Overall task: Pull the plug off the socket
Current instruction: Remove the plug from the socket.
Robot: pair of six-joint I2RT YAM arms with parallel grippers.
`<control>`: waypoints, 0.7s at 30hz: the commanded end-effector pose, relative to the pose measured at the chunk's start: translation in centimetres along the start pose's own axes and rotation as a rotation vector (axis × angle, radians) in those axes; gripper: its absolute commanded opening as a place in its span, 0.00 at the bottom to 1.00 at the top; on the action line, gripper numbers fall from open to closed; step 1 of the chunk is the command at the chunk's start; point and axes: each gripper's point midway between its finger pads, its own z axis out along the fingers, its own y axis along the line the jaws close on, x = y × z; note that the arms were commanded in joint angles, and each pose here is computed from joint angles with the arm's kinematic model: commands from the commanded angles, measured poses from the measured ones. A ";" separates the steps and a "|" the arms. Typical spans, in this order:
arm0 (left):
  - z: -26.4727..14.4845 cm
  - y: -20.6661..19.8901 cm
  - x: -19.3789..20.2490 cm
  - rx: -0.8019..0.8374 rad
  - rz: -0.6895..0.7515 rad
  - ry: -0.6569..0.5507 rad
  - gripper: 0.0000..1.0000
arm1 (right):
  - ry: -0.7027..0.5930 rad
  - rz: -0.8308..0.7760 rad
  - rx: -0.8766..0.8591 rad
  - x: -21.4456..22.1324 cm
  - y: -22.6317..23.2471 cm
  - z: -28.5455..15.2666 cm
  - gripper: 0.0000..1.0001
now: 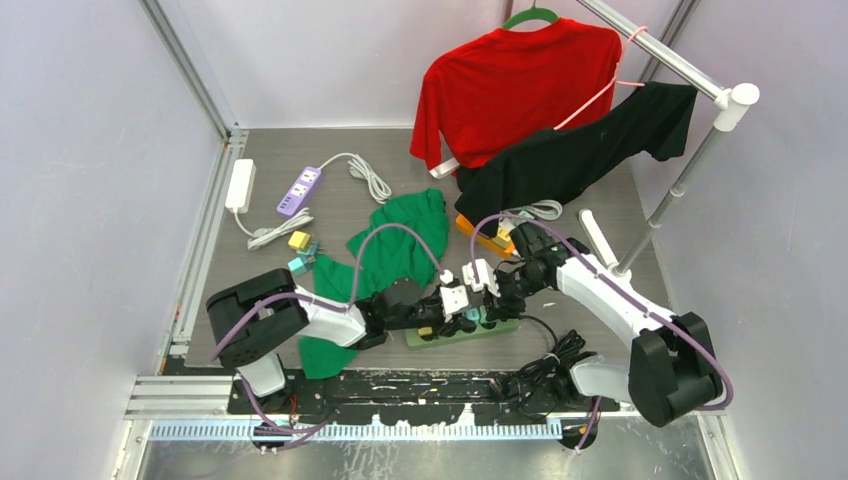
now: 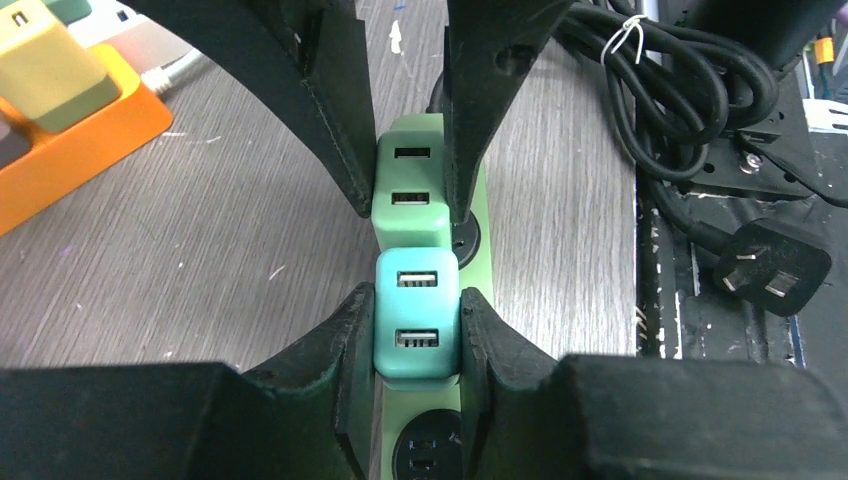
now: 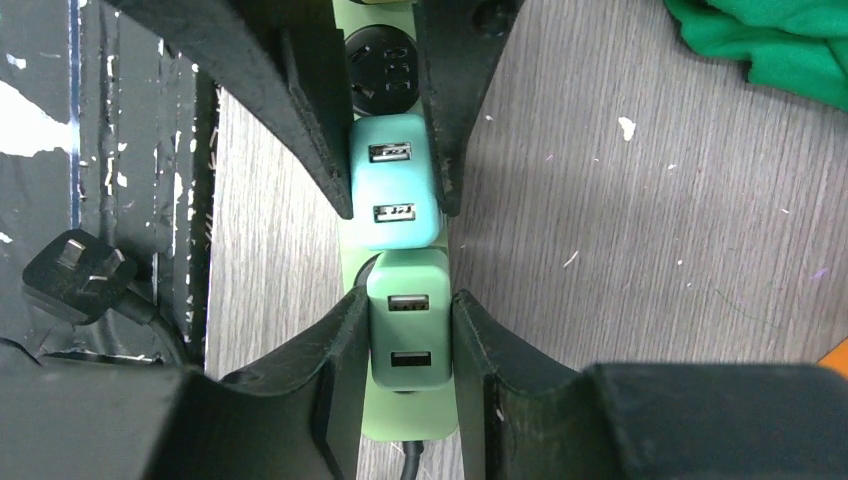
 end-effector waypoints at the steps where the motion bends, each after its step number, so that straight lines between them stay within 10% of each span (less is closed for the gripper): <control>1: -0.5 0.7 3.4 -0.004 -0.019 0.086 0.00 | 0.005 -0.119 -0.014 0.4 1.1 -1.0 0.01; 6: -0.4 0.8 3.8 -0.003 -0.019 0.094 0.00 | -0.157 -0.132 -0.141 -3.5 3.1 0.3 0.01; 15: -0.7 0.9 5.0 -0.013 -0.025 0.122 0.00 | -0.040 0.060 0.242 -1.4 -4.9 -3.1 0.01; 21: -0.5 1.2 5.7 -0.005 -0.036 0.145 0.00 | -0.133 -0.163 -0.098 -2.0 3.2 -1.3 0.01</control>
